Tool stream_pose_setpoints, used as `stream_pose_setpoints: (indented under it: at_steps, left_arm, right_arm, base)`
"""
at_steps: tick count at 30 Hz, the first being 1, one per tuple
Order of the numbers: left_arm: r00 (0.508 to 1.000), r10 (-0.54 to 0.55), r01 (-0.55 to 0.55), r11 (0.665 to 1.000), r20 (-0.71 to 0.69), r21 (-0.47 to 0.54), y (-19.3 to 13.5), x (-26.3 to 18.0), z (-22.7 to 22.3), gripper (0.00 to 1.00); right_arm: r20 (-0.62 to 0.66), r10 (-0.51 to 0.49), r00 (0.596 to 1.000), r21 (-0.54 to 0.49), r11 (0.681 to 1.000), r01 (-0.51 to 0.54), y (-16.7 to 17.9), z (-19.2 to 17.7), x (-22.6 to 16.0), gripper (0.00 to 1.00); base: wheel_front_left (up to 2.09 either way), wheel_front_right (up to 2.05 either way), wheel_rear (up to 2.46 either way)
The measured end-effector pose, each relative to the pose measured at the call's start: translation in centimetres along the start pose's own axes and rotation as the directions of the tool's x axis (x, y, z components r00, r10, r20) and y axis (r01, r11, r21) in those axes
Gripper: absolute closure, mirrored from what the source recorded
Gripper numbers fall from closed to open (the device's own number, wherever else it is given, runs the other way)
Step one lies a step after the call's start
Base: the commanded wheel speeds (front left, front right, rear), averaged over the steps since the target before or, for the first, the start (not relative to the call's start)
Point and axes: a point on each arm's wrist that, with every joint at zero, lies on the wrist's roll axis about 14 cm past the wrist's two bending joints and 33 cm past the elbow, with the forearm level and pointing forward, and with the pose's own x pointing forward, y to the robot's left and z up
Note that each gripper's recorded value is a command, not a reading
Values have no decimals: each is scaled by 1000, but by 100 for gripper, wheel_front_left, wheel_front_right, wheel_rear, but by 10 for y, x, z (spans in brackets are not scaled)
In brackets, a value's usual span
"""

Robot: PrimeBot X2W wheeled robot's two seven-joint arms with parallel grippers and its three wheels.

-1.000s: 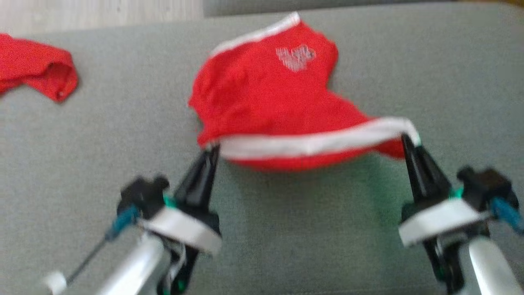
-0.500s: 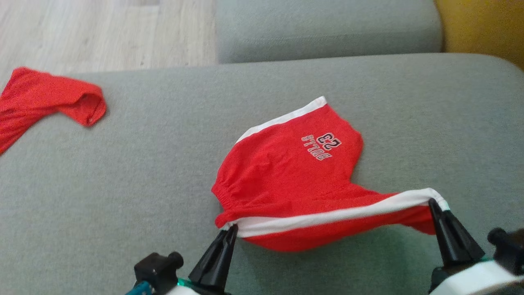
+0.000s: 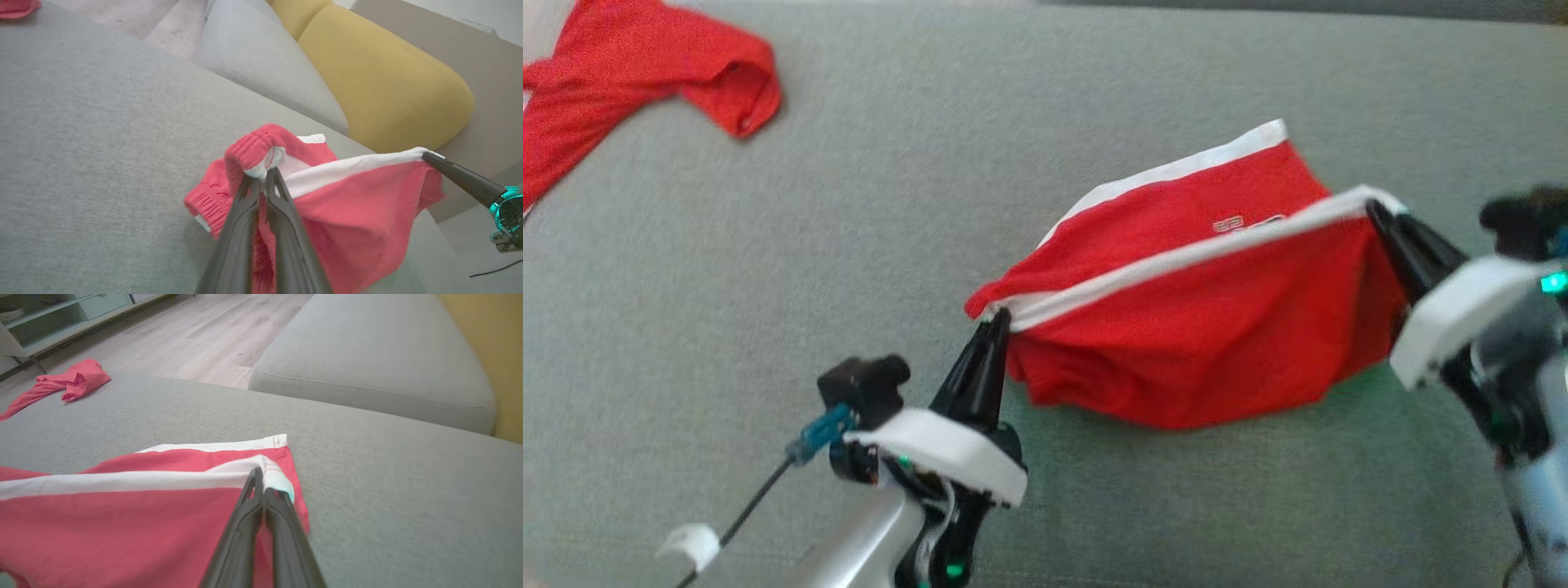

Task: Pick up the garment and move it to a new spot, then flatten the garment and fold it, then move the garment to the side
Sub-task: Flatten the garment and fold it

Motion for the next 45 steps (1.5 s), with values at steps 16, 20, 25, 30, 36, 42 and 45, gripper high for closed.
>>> stream_pose_setpoints:
  at_steps: [16,20,25,30,36,42,45]
  left_arm:
    - [988,122,-125,992,-98,-16,47,47,-4,100]
    - [987,127,-129,991,-97,-18,49,55,-2,100]
    - [988,132,-133,991,-79,-10,48,60,4,0]
    - [993,111,-111,994,-44,2,40,59,13,0]
    - [995,100,-101,993,23,66,36,36,23,0]
    - [986,152,-159,980,69,117,52,3,28,0]
    - [977,173,-190,972,126,138,56,-15,38,0]
  right_arm:
    - [-180,89,980,-24,995,-94,-1,-14,111,100]
    - [-169,84,982,-36,995,-91,-4,-9,125,69]
    - [-125,75,989,-65,994,-84,-8,-1,134,0]
    - [-103,70,992,-61,995,-77,-9,0,131,0]
    - [-90,57,994,-71,995,-64,-15,8,114,0]
    - [-105,25,994,-86,996,-34,-29,7,95,0]
    - [-156,14,988,-78,997,-26,-32,-8,82,0]
  base:
    - [0,0,0]
    - [0,0,0]
    - [0,0,0]
    - [0,0,0]
    - [0,0,0]
    - [0,0,0]
    - [0,0,0]
